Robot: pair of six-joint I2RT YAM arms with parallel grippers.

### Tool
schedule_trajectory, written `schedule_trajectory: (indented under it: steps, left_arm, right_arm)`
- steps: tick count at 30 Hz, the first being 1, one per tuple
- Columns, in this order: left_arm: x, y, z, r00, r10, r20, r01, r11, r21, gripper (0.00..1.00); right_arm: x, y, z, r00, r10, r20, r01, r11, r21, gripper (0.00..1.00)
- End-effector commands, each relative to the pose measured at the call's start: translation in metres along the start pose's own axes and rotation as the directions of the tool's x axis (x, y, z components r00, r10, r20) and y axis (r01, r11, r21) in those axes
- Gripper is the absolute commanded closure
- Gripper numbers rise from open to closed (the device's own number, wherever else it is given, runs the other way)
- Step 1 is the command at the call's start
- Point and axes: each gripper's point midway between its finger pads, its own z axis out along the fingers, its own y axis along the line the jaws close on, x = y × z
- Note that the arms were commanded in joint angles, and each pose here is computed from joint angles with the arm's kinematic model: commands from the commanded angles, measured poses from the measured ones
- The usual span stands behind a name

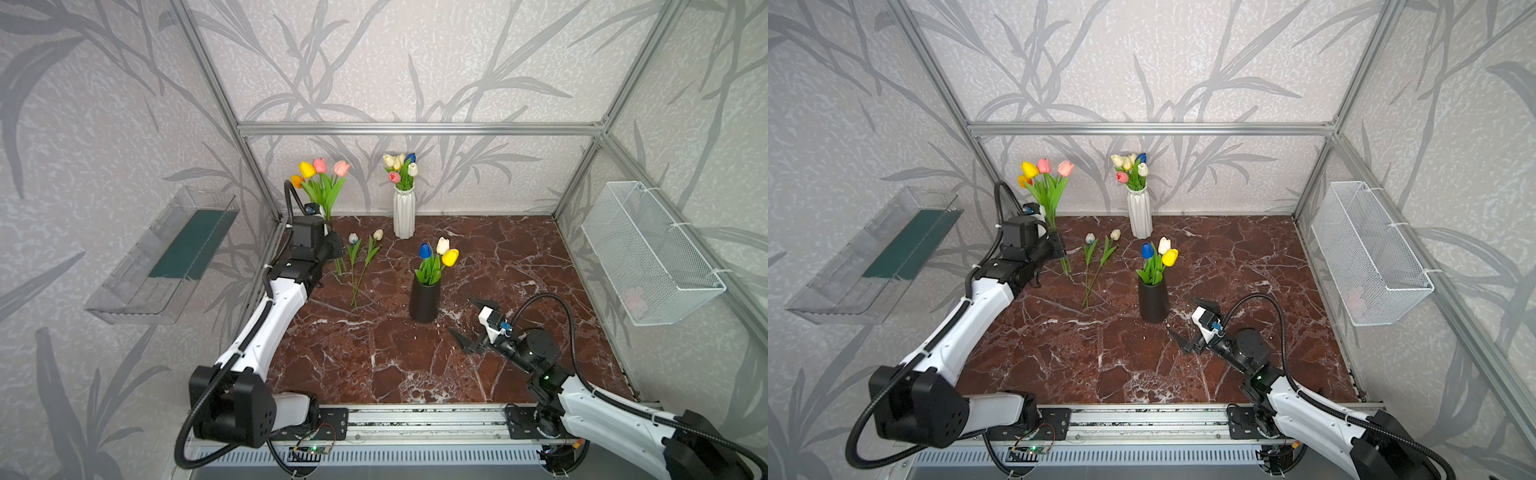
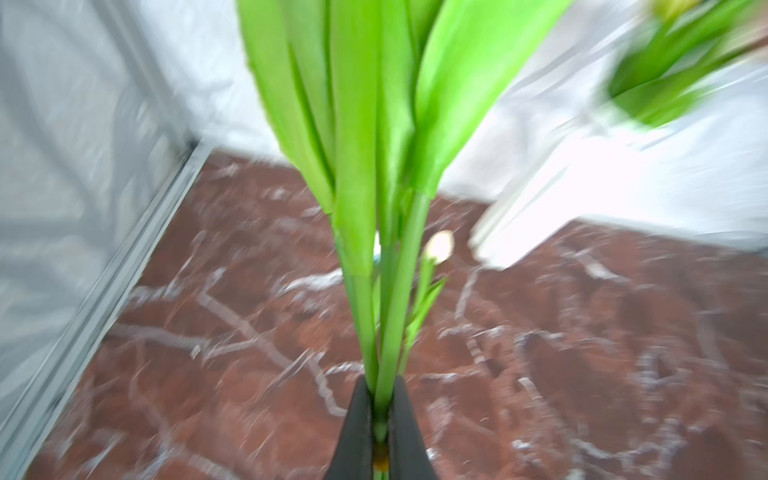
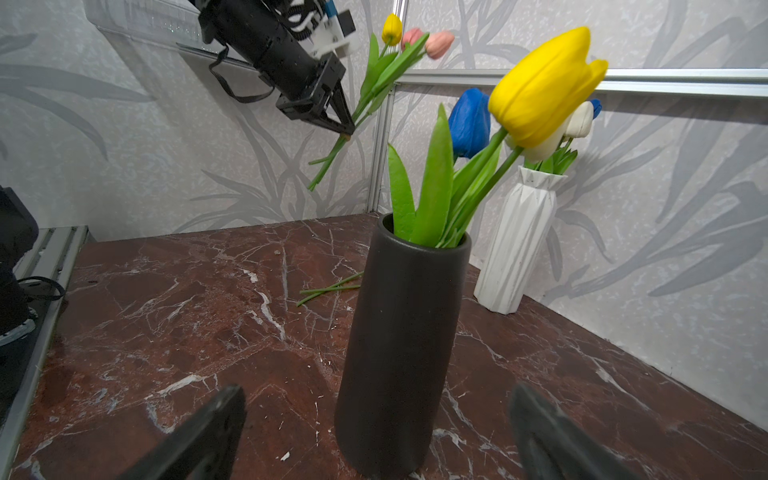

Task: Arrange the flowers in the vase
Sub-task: 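Lift the pink and yellow tulip bundle upward with the left gripper, then carry the tulip bundle over the black cup with the left gripper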

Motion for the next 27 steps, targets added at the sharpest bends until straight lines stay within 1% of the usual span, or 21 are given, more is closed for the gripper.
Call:
schedule_trajectory:
  steps: [1, 2, 3, 5, 7, 10, 11, 14, 18, 22, 23, 25, 27]
  left_arm:
    - [-0.031, -0.073, -0.031, 0.966, 0.092, 0.243, -0.160, 0.949, 0.274, 1.00]
    - [-0.036, -0.089, -0.044, 0.945, 0.099, 0.311, -0.203, 0.925, 0.322, 1.00]
    - [-0.039, -0.102, -0.055, 0.930, 0.095, 0.356, -0.232, 0.903, 0.363, 1.00]
    - [-0.044, -0.123, -0.073, 0.906, 0.061, 0.419, -0.268, 0.849, 0.455, 1.00]
    - [-0.046, -0.143, -0.090, 0.884, 0.035, 0.465, -0.317, 0.778, 0.543, 1.00]
    - [-0.046, -0.170, -0.117, 0.844, -0.012, 0.537, -0.394, 0.664, 0.635, 1.00]
    - [-0.046, -0.177, -0.124, 0.837, -0.024, 0.546, -0.408, 0.636, 0.654, 1.00]
    - [-0.043, -0.191, -0.137, 0.836, -0.040, 0.547, -0.433, 0.564, 0.703, 1.00]
    - [-0.031, -0.203, -0.152, 0.841, -0.086, 0.535, -0.427, 0.502, 0.752, 1.00]
    - [-0.010, -0.222, -0.166, 0.851, -0.077, 0.519, -0.436, 0.447, 0.781, 1.00]
    - [-0.005, -0.226, -0.164, 0.853, -0.064, 0.517, -0.437, 0.454, 0.777, 1.00]
    - [0.003, -0.235, -0.158, 0.851, -0.044, 0.523, -0.450, 0.452, 0.770, 1.00]
    - [0.010, -0.239, -0.148, 0.859, -0.025, 0.511, -0.445, 0.455, 0.771, 1.00]
  right_arm:
    - [-0.016, 0.002, 0.000, 0.998, -0.003, 0.057, 0.004, 1.000, -0.011, 0.01]
    - [-0.016, 0.002, 0.000, 0.998, -0.003, 0.058, 0.004, 1.000, -0.012, 0.01]
    - [-0.016, 0.002, 0.001, 0.998, -0.004, 0.056, 0.004, 1.000, -0.010, 0.01]
    - [-0.015, 0.001, 0.000, 0.999, -0.005, 0.053, 0.006, 1.000, -0.007, 0.01]
    - [-0.017, 0.001, 0.000, 0.998, -0.006, 0.059, 0.006, 1.000, -0.007, 0.01]
    - [-0.018, 0.003, -0.001, 0.998, -0.004, 0.064, 0.005, 1.000, -0.014, 0.01]
    - [-0.018, 0.002, -0.001, 0.998, -0.006, 0.063, 0.007, 1.000, -0.012, 0.01]
    - [-0.020, 0.002, -0.002, 0.998, -0.008, 0.068, 0.009, 1.000, -0.009, 0.01]
    - [-0.021, 0.001, -0.003, 0.998, -0.011, 0.069, 0.011, 1.000, -0.001, 0.01]
    - [-0.020, -0.001, -0.004, 0.997, -0.010, 0.074, 0.010, 1.000, 0.010, 0.01]
    - [-0.020, -0.001, -0.004, 0.997, -0.008, 0.074, 0.007, 1.000, 0.010, 0.01]
    - [-0.020, 0.000, -0.004, 0.997, -0.003, 0.078, 0.002, 1.000, 0.003, 0.01]
    - [-0.021, 0.001, -0.004, 0.997, -0.002, 0.081, 0.002, 1.000, -0.002, 0.01]
